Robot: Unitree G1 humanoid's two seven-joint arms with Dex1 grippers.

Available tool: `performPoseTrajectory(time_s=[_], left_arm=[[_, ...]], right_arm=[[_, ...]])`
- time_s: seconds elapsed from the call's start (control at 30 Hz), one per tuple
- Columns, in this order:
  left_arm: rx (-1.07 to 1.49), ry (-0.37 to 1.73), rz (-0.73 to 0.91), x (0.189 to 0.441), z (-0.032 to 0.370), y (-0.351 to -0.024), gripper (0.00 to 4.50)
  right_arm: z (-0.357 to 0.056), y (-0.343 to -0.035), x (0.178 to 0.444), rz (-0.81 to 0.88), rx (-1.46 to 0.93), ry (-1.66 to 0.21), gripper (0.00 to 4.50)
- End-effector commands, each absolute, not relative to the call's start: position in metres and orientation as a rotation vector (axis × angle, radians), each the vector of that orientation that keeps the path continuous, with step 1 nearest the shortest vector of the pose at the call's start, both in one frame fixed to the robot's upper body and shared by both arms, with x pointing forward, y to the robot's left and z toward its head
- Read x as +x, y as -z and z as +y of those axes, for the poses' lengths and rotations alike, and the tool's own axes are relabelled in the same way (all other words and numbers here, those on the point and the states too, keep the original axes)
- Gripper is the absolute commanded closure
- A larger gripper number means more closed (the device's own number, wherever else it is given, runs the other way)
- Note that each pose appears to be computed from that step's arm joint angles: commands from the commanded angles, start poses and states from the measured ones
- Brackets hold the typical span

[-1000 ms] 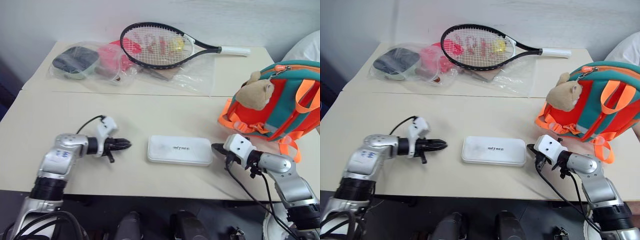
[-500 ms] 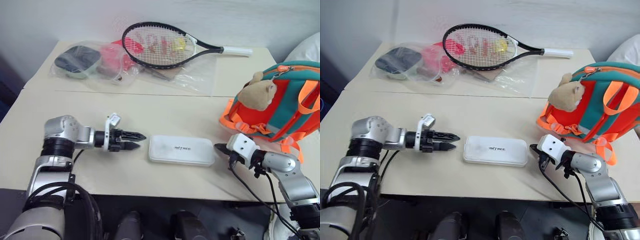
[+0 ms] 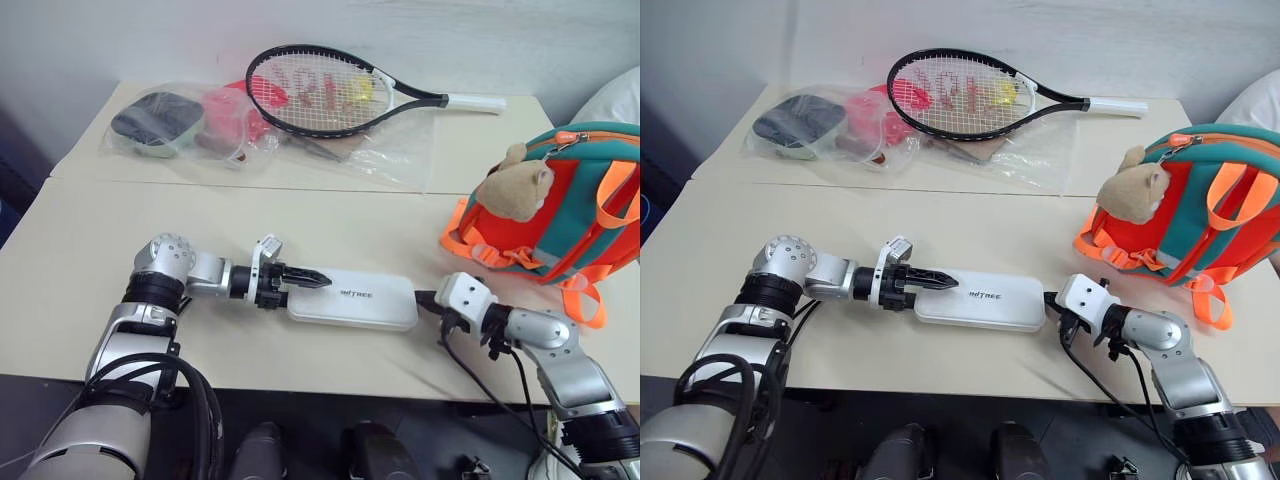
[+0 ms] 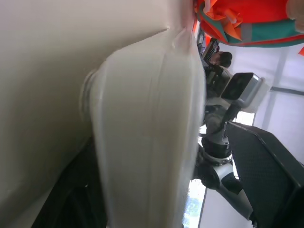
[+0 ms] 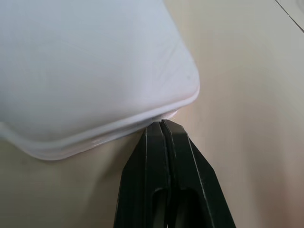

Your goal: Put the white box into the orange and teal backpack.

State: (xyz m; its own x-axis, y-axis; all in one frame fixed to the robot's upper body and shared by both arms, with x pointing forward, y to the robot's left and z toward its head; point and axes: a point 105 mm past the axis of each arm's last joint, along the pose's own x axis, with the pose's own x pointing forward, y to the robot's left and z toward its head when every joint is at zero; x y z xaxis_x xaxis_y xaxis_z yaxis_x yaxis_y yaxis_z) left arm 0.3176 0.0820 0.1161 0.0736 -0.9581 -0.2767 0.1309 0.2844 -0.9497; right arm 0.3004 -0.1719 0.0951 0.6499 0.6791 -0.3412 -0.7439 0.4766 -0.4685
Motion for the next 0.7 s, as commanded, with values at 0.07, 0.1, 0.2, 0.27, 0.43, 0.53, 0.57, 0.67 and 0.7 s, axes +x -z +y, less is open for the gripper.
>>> performPoseTrajectory(time_s=[0.07, 0.1, 0.2, 0.27, 0.43, 0.53, 0.57, 0.67, 0.7], left_arm=[[-0.953, 1.127, 1.126, 0.312, 0.074, -0.132, 0.90], [-0.952, 1.132, 1.115, 0.311, 0.074, -0.133, 0.90], [-0.975, 1.138, 1.062, 0.313, 0.079, -0.140, 1.46], [-0.994, 1.152, 1.028, 0.312, 0.084, -0.146, 2.05], [-0.939, 1.187, 0.934, 0.299, 0.104, -0.159, 3.27], [-0.880, 1.179, 0.857, 0.293, 0.117, -0.165, 3.27], [-0.845, 1.184, 0.807, 0.291, 0.119, -0.168, 3.27], [-0.702, 1.190, 0.634, 0.288, 0.126, -0.174, 3.27], [-0.624, 1.193, 0.544, 0.286, 0.133, -0.173, 3.27]], right_arm=[[-0.166, -0.101, 0.297, 0.080, -0.630, -0.886, 4.50], [-0.168, -0.101, 0.297, 0.084, -0.632, -0.880, 4.50], [-0.177, -0.101, 0.297, 0.096, -0.637, -0.857, 4.50], [-0.181, -0.101, 0.297, 0.099, -0.635, -0.845, 4.50], [-0.209, -0.112, 0.286, 0.084, -0.508, -0.747, 4.50], [-0.230, -0.119, 0.265, 0.069, -0.358, -0.679, 4.50], [-0.238, -0.120, 0.259, 0.070, -0.329, -0.646, 4.50], [-0.258, -0.123, 0.241, 0.080, -0.292, -0.562, 3.92], [-0.273, -0.127, 0.231, 0.070, -0.271, -0.480, 3.66]])
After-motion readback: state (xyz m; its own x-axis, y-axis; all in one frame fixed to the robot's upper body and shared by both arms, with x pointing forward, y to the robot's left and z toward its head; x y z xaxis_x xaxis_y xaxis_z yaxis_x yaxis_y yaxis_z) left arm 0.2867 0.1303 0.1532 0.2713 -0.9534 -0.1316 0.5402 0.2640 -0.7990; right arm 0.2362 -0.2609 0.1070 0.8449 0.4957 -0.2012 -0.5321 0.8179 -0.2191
